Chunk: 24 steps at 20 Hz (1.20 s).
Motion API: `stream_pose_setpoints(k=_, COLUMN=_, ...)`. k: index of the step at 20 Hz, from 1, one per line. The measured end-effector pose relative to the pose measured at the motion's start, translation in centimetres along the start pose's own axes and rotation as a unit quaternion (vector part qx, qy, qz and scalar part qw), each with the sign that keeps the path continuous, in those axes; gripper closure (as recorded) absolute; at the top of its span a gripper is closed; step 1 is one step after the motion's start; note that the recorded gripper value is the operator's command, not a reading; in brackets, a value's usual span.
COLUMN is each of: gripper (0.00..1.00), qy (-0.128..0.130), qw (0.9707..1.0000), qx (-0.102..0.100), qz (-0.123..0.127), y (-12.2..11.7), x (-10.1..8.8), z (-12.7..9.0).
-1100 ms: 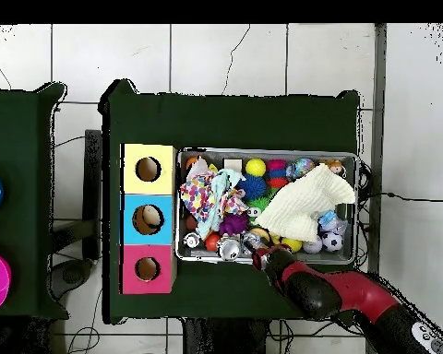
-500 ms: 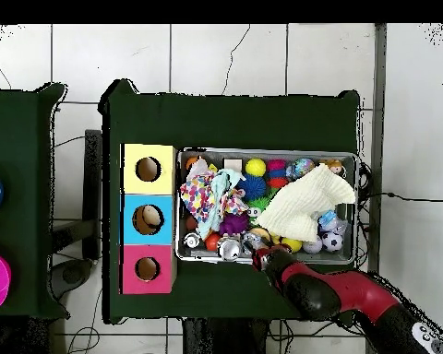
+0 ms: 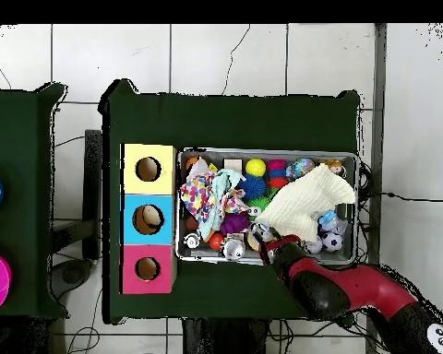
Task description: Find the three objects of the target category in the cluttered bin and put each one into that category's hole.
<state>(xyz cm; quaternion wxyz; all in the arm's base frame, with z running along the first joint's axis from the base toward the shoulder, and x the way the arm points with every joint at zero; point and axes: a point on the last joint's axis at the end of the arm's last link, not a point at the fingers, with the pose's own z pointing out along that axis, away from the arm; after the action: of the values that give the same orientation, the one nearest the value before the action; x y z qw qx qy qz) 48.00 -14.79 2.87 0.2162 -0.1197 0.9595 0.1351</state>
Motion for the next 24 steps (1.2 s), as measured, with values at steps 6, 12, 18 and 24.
stream_pose_setpoints(k=6, gripper=1.0, qy=-0.02, qw=0.9989, qx=0.024, qz=-0.036, y=-0.7, x=-3.1, z=-1.7)
stream_pose_setpoints(k=12, gripper=1.0, qy=-0.043, qw=0.9969, qx=0.033, qz=-0.057, y=-0.7, x=-6.1, z=-3.0)
stream_pose_setpoints(k=18, gripper=1.0, qy=-0.066, qw=0.9969, qx=0.015, qz=-0.041, y=0.1, x=-10.3, z=-4.8)
stream_pose_setpoints(k=24, gripper=1.0, qy=-0.071, qw=0.9967, qx=0.0, qz=-0.04, y=1.4, x=-12.6, z=-5.5)
